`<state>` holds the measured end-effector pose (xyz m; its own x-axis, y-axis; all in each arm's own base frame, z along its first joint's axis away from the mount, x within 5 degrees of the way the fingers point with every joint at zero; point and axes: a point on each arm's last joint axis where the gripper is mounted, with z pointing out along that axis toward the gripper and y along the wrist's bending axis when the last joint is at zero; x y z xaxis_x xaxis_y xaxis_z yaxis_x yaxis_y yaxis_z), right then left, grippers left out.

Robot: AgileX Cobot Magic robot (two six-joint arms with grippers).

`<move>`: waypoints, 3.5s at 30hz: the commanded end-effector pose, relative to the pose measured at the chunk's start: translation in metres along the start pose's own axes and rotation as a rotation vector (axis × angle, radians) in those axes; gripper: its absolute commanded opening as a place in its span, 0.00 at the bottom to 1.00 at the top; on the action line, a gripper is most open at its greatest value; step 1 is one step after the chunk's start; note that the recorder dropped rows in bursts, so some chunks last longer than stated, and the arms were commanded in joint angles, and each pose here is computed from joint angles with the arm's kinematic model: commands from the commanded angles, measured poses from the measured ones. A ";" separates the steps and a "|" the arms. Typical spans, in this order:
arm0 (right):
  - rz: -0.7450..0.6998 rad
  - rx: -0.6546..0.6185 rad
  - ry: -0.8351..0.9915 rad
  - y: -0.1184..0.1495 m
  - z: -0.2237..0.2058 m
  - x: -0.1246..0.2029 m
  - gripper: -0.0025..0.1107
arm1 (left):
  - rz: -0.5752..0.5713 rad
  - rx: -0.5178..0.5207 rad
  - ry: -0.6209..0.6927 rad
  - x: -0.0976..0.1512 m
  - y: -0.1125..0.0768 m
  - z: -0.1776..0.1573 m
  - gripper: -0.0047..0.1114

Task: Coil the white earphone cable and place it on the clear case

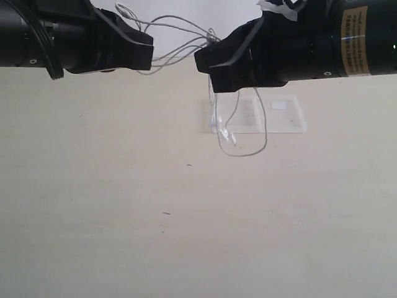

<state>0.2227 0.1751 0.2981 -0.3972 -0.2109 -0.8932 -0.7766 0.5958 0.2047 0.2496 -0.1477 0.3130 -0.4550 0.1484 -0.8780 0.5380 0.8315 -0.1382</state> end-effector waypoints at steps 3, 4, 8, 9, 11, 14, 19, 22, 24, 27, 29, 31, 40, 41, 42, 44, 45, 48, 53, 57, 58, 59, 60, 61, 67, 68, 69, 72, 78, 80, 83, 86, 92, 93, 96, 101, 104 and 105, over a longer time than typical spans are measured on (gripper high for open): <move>0.012 -0.031 -0.005 0.005 -0.002 -0.002 0.02 | 0.013 -0.015 -0.004 -0.001 0.005 0.002 0.04; 0.014 -0.033 -0.005 0.005 -0.002 -0.002 0.02 | 0.031 -0.014 -0.002 -0.001 0.005 0.002 0.04; 0.013 -0.061 0.002 0.007 -0.002 -0.002 0.02 | 0.043 -0.008 0.005 0.000 0.004 0.002 0.20; 0.013 -0.064 0.002 0.007 -0.002 -0.002 0.02 | 0.043 -0.005 0.009 0.000 0.003 0.002 0.27; 0.013 -0.064 0.002 0.007 -0.002 -0.002 0.02 | 0.043 -0.001 0.016 0.001 0.003 0.002 0.42; 0.021 -0.064 0.003 0.007 -0.002 -0.002 0.02 | 0.043 0.005 0.023 0.001 0.002 0.001 0.57; 0.050 -0.059 0.002 0.007 -0.002 -0.002 0.02 | 0.047 0.014 0.030 0.001 0.001 -0.001 0.60; 0.007 -0.020 -0.008 0.004 -0.002 -0.003 0.02 | 0.058 0.049 0.070 0.004 -0.002 -0.005 0.60; 0.006 0.009 -0.014 0.001 -0.002 -0.003 0.02 | 0.077 0.073 0.103 0.007 -0.005 -0.007 0.60; 0.001 0.025 -0.018 -0.001 -0.002 -0.003 0.02 | 0.111 0.091 0.133 0.009 -0.007 -0.012 0.60; -0.002 0.043 -0.022 -0.002 -0.002 -0.004 0.02 | 0.111 0.096 0.120 0.007 -0.008 -0.017 0.60; 0.001 0.069 -0.028 -0.005 -0.002 -0.004 0.02 | 0.115 0.097 0.094 0.003 -0.010 -0.025 0.60; 0.066 0.083 -0.034 -0.006 -0.002 -0.005 0.02 | 0.147 0.114 0.016 -0.008 -0.017 -0.059 0.60; 0.074 0.083 -0.034 -0.006 -0.002 -0.005 0.02 | 0.154 0.126 0.034 -0.006 -0.018 -0.060 0.59; 0.074 0.083 -0.034 -0.006 -0.002 -0.005 0.02 | 0.156 0.140 0.057 -0.004 -0.019 -0.060 0.58; 0.072 0.093 -0.037 -0.007 -0.002 -0.005 0.02 | 0.171 0.151 0.089 -0.001 -0.020 -0.061 0.57; 0.070 0.102 -0.039 -0.008 -0.002 -0.005 0.02 | 0.172 0.153 0.092 -0.001 -0.020 -0.061 0.57; 0.063 0.115 -0.042 -0.009 -0.003 -0.005 0.02 | 0.184 0.161 0.096 -0.001 -0.021 -0.063 0.57; 0.063 0.095 -0.037 -0.007 -0.002 -0.005 0.02 | 0.207 0.192 0.145 0.002 -0.023 -0.064 0.58; 0.063 0.071 -0.029 -0.005 -0.002 -0.004 0.02 | 0.209 0.192 0.145 0.002 -0.023 -0.064 0.58; 0.063 0.071 -0.029 -0.005 -0.002 -0.004 0.02 | 0.210 0.192 0.145 0.002 -0.023 -0.064 0.58; 0.064 0.071 -0.027 -0.005 -0.001 -0.004 0.02 | 0.213 0.192 0.145 0.002 -0.023 -0.064 0.58; 0.065 0.071 -0.025 -0.006 -0.001 -0.003 0.02 | 0.213 0.192 0.145 0.002 -0.023 -0.064 0.58; 0.066 0.071 -0.021 -0.006 0.000 -0.003 0.02 | 0.213 0.192 0.143 0.002 -0.024 -0.065 0.58; 0.082 0.059 0.020 -0.010 0.011 0.005 0.02 | 0.220 0.162 0.080 -0.004 -0.022 -0.070 0.58; 0.082 0.059 0.020 -0.010 0.011 0.005 0.02 | 0.221 0.161 0.073 -0.005 -0.023 -0.072 0.58; 0.082 0.059 0.020 -0.010 0.011 0.005 0.02 | 0.225 0.158 0.064 -0.006 -0.023 -0.074 0.58; 0.082 0.063 0.018 -0.010 0.011 0.005 0.02 | 0.217 0.153 0.037 -0.008 -0.023 -0.077 0.58; 0.081 0.086 0.012 -0.012 0.010 0.004 0.02 | 0.212 0.154 0.033 -0.009 -0.023 -0.077 0.78; 0.095 0.103 0.005 -0.013 0.010 0.004 0.02 | 0.241 0.158 0.032 -0.008 -0.024 -0.079 0.80; 0.116 0.127 -0.009 -0.015 0.008 0.002 0.02 | 0.273 0.159 0.009 -0.010 -0.025 -0.087 0.79; 0.135 0.133 -0.016 -0.015 0.007 0.001 0.02 | 0.319 0.155 -0.028 -0.012 -0.027 -0.098 0.79; 0.230 0.152 -0.028 -0.017 0.006 0.001 0.02 | 0.413 0.104 -0.127 -0.018 -0.028 -0.126 0.76; 0.229 0.152 -0.030 -0.017 0.006 0.000 0.02 | 0.426 0.089 -0.149 -0.019 -0.028 -0.131 0.74; 0.178 0.158 -0.028 -0.018 0.006 0.000 0.02 | 0.455 0.051 -0.214 -0.023 -0.028 -0.146 0.59; 0.005 0.276 -0.039 -0.028 0.004 -0.002 0.02 | 0.546 -0.029 -0.247 -0.021 -0.026 -0.169 0.21; -0.099 0.388 -0.042 -0.037 0.000 -0.004 0.02 | 0.536 -0.084 -0.261 -0.019 -0.023 -0.184 0.05; -0.146 0.423 -0.037 -0.040 -0.001 -0.005 0.02 | 0.497 -0.099 -0.275 -0.018 -0.022 -0.190 0.04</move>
<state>0.2511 0.1586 0.2884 -0.3579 -0.2174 -0.9081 -0.5893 0.8069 0.0391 0.1207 -0.0777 0.4129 0.0581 0.4339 -0.8991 0.6131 0.6953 0.3751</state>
